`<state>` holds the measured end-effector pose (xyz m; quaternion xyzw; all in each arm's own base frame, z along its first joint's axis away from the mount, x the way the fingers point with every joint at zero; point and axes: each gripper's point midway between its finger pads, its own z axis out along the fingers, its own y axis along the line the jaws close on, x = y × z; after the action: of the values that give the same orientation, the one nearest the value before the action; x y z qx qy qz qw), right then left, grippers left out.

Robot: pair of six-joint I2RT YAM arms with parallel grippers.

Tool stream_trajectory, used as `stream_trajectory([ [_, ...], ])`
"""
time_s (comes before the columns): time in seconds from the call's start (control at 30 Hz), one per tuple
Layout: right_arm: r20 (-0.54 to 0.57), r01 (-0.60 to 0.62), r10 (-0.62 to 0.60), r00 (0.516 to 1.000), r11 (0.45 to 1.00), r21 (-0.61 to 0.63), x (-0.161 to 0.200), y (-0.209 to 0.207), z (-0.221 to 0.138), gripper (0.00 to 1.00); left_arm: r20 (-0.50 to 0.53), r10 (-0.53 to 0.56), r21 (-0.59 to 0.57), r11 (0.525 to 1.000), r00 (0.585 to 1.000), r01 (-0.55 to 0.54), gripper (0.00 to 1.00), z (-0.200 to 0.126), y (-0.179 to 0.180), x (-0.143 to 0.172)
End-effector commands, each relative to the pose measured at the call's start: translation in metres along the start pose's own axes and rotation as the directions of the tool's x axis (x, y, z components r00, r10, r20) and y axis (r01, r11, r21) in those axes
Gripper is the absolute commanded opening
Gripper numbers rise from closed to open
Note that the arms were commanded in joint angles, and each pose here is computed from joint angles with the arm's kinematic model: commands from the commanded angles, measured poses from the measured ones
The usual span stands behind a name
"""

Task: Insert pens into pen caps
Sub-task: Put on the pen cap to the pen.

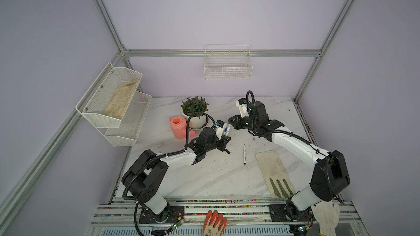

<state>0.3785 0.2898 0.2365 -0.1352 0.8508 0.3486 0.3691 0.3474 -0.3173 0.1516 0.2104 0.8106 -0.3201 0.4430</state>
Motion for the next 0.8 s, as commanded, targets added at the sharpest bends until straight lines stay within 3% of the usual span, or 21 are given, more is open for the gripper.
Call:
stream_trajectory([
  [0.0, -0.026, -0.007, 0.006, 1.000, 0.999, -0.048, 0.009, 0.012, -0.009, 0.00, 0.132, 0.042, 0.015, 0.999, 0.990, -0.044, 0.00, -0.004, -0.009, -0.043],
  [0.33, -0.051, -0.017, 0.014, 0.999, 0.999, -0.049, 0.020, 0.010, -0.016, 0.00, 0.219, 0.016, 0.040, 0.999, 0.976, -0.025, 0.00, -0.010, -0.008, -0.068],
  [0.77, -0.071, -0.015, 0.013, 0.997, 1.000, -0.025, 0.024, 0.003, -0.014, 0.00, 0.233, 0.027, 0.058, 0.997, 0.972, -0.042, 0.00, -0.012, -0.009, -0.074],
])
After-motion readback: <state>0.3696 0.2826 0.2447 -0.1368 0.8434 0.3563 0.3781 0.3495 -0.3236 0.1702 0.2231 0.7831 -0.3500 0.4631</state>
